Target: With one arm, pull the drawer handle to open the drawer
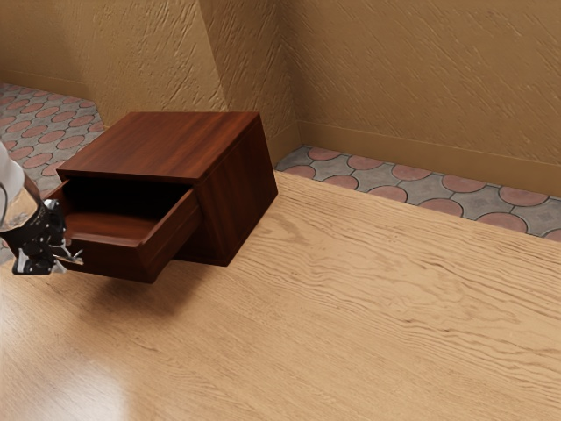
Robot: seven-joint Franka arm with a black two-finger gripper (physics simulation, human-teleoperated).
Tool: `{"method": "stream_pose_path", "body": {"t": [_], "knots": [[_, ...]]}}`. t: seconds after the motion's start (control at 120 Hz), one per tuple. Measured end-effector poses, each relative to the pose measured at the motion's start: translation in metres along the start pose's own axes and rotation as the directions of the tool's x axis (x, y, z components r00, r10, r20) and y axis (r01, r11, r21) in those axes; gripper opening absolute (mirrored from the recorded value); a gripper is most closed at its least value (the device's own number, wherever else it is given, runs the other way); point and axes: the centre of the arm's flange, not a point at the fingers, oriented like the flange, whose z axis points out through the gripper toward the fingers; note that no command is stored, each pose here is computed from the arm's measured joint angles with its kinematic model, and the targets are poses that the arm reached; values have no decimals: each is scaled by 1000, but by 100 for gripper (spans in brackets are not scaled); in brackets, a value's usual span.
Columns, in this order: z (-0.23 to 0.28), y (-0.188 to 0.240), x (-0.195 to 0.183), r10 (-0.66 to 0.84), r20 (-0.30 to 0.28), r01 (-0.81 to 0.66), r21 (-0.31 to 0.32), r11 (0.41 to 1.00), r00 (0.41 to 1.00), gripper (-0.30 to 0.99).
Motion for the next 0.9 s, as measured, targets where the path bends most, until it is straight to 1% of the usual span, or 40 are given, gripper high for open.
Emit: {"method": "stream_pose_path", "body": {"t": [0.4,0.567,0.7,0.75,0.833,0.9], "knots": [[-4,2,-6,8,2,-8,-20,1000,1000,9],[-18,2,-7,14,-8,-15,-49,999,1000,9],[-40,1,-13,28,-21,-30,-92,995,999,9],[-50,1,-21,46,-21,-48,-110,993,999,14],[-65,2,-32,71,-19,-73,-136,988,997,32],[-94,11,-41,92,-16,-93,-168,981,996,42]]}}
